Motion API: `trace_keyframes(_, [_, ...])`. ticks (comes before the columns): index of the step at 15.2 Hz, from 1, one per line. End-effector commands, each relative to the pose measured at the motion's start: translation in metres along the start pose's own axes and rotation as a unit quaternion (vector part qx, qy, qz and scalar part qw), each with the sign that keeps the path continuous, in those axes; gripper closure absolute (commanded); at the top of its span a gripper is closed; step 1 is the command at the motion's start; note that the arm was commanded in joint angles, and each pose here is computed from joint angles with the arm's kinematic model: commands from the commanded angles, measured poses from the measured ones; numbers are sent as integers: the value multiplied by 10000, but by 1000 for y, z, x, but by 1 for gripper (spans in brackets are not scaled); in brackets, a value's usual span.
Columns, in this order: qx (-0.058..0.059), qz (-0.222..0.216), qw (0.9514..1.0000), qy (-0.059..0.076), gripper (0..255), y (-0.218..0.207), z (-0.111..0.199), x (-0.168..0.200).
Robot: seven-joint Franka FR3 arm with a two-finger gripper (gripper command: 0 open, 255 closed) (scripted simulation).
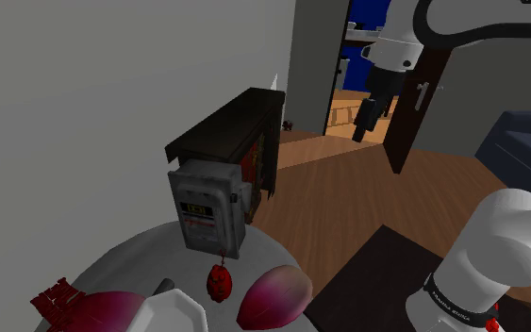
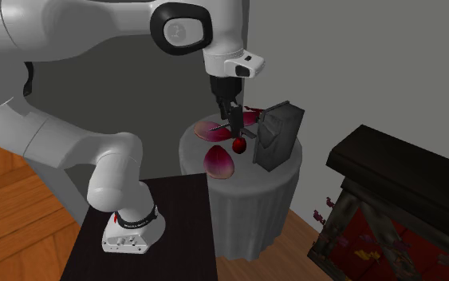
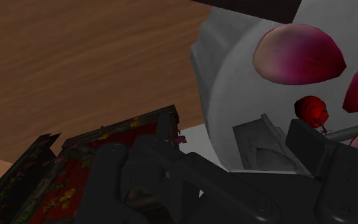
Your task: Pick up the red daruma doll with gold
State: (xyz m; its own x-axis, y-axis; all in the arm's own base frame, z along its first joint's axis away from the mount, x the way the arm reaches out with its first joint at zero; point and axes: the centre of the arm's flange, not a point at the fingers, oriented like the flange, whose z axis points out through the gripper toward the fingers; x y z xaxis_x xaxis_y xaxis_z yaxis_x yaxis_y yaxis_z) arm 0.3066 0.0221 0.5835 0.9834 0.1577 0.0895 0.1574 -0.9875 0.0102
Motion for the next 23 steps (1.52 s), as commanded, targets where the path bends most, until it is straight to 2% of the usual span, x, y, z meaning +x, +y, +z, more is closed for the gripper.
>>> trace_keyframes(1, [0,0,10000,0,0,0,0,0])
trace_keyframes(23, [-156,-703,9973,-116,0,-210,173,113])
